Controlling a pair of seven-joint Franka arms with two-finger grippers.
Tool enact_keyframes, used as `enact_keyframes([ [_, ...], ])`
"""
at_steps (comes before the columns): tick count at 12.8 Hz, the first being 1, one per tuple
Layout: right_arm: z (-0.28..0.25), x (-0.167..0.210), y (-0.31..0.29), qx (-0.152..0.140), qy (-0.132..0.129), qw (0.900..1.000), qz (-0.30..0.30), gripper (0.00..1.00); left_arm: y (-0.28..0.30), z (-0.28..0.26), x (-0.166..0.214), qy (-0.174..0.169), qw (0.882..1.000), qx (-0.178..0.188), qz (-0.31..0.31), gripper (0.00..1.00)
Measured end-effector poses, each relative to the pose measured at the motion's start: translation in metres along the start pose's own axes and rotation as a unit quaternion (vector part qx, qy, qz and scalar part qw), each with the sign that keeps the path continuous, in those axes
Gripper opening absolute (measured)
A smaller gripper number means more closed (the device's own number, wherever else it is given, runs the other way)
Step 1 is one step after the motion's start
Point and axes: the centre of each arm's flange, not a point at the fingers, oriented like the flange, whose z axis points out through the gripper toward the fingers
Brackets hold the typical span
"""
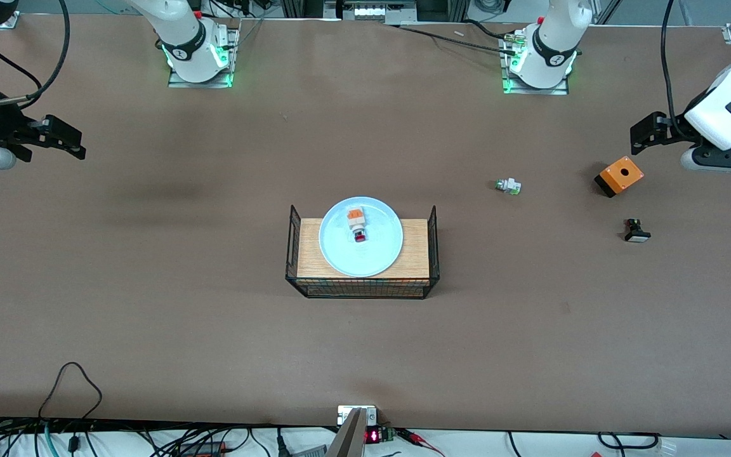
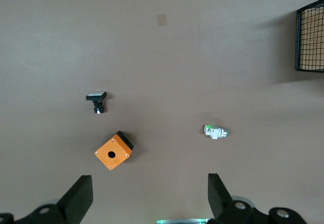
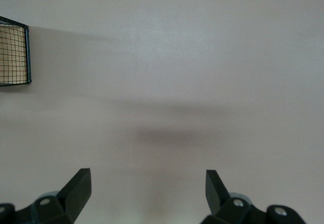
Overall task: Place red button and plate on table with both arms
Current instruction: 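Move the left gripper over the red button on the blue plate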
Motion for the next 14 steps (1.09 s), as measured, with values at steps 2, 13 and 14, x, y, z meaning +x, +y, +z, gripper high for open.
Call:
enact_keyframes([
  [2,0.0,0.0,0.0,0.0,0.0,1.0,0.0,1.0,-0.001,-0.001,-0.001,0.001,1.0,0.0,-0.001,1.0],
  [13,0.0,-0.001,0.001,0.0,-0.002,1.0,0.001,1.0,0.141,0.009,-0.003,-0.047,0.992,-0.103,-0.054,1.0],
  [14,0.0,-0.001,0.001,0.0,-0.002,1.0,0.001,1.0,0.175,0.013,-0.001,-0.049,0.992,-0.1,-0.062,1.0],
])
